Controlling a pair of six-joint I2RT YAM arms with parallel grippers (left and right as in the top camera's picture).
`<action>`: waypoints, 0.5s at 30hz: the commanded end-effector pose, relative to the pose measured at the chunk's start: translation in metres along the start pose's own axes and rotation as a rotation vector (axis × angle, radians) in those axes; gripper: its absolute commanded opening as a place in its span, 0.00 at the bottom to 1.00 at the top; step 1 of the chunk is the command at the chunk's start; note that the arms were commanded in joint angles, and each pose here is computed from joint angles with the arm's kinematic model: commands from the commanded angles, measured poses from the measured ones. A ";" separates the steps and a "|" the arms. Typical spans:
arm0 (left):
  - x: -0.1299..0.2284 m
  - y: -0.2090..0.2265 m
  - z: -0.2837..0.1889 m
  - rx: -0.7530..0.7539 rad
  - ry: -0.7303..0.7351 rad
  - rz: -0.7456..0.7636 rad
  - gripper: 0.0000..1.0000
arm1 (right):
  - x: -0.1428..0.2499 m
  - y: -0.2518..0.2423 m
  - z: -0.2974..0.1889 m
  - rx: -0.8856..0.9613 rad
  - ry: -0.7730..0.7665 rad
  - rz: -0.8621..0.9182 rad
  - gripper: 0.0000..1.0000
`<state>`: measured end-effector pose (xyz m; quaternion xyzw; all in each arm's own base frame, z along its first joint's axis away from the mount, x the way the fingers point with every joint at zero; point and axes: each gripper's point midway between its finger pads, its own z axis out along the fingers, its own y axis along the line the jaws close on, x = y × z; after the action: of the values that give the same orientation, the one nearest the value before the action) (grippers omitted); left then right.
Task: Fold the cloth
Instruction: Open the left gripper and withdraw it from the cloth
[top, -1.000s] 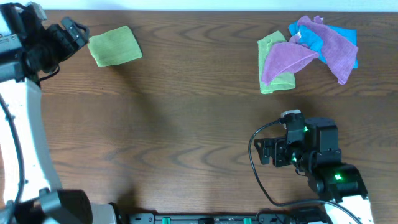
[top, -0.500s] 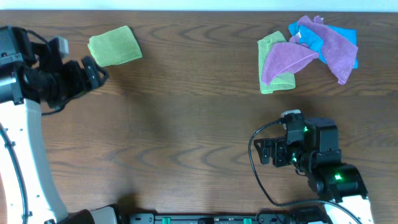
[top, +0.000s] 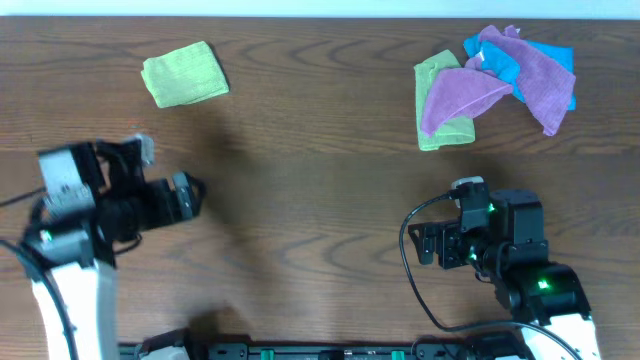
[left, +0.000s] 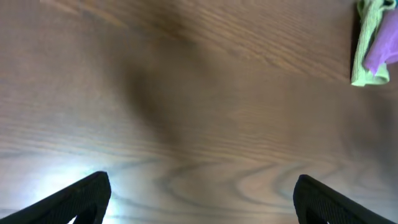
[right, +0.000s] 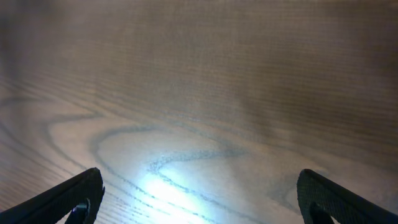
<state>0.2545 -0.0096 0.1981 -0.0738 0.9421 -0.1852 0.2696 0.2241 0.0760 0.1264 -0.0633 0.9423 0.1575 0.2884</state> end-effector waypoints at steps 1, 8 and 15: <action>0.020 0.001 0.007 -0.017 -0.035 0.064 0.95 | 0.000 -0.002 -0.001 0.008 -0.006 0.017 0.99; 0.063 0.011 0.022 -0.060 -0.117 0.142 0.95 | 0.000 -0.002 -0.001 0.008 -0.006 0.017 0.99; 0.090 0.026 0.034 -0.110 -0.193 0.182 0.95 | 0.000 -0.002 -0.001 0.008 -0.006 0.017 0.99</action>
<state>0.1992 -0.0226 0.1273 -0.0253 0.9250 -0.1255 0.3579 0.2238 0.0760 0.1261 -0.0618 0.9426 0.1579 0.2876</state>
